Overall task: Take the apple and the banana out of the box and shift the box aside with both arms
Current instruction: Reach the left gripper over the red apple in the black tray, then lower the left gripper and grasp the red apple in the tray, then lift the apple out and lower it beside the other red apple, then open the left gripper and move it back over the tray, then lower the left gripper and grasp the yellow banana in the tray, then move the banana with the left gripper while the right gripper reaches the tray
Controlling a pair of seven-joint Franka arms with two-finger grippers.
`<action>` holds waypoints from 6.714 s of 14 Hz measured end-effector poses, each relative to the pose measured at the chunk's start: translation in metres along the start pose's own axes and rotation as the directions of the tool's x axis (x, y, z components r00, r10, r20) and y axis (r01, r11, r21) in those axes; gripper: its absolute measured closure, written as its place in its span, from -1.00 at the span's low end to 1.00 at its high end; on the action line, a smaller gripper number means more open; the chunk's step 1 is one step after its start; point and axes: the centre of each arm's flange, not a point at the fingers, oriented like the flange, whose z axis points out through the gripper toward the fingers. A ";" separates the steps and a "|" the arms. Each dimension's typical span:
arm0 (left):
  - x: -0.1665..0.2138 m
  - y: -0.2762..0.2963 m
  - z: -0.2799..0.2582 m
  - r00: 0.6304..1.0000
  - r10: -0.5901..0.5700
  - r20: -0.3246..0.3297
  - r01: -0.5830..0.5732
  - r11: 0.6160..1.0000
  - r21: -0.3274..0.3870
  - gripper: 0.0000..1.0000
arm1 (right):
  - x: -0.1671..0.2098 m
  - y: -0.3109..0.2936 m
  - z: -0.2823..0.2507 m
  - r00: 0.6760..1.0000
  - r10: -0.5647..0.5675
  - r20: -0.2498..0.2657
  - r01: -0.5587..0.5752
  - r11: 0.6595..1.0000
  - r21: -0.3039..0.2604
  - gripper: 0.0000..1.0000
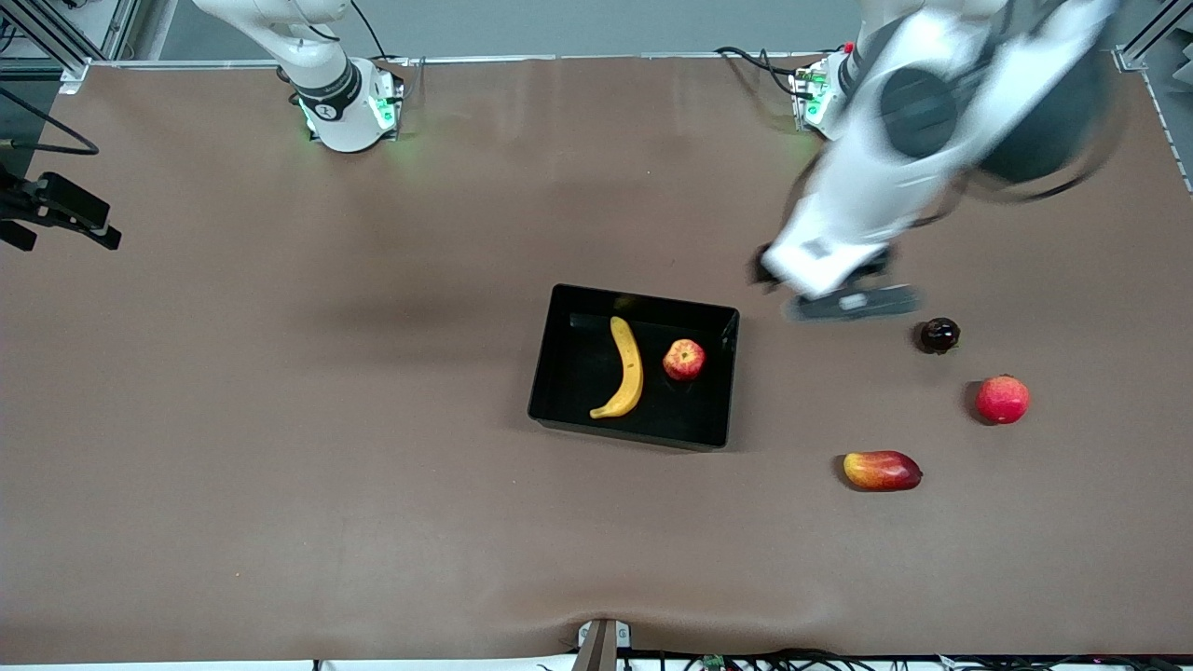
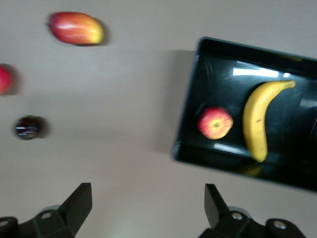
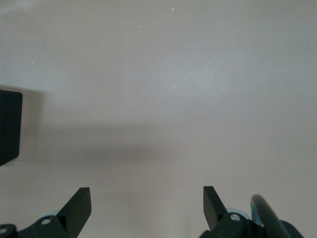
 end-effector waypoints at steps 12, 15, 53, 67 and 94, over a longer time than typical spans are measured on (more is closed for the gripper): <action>0.018 0.098 0.228 0.906 -0.423 -0.007 0.423 0.906 0.015 -1.00 | 0.015 0.005 0.027 0.999 0.007 0.049 -0.007 1.000 0.004 -1.00; 0.011 0.104 0.257 0.889 -0.457 0.013 0.456 0.889 0.043 -1.00 | 0.015 0.005 0.026 0.999 0.007 0.047 -0.008 1.000 0.004 -1.00; 0.133 -0.252 0.194 0.958 -0.281 -0.062 0.286 0.955 0.086 -1.00 | 0.021 0.006 0.039 0.998 0.010 0.069 -0.011 1.000 0.006 -1.00; 0.014 0.137 0.176 0.988 0.129 -0.087 -0.140 0.982 -0.128 -1.00 | 0.067 0.028 0.126 0.992 0.036 0.122 -0.033 0.999 -0.026 -1.00; 0.149 -0.081 0.091 0.938 0.280 -0.203 -0.277 0.960 0.040 0.29 | 0.092 -0.197 0.250 0.952 0.248 0.179 -0.266 0.960 0.089 -1.00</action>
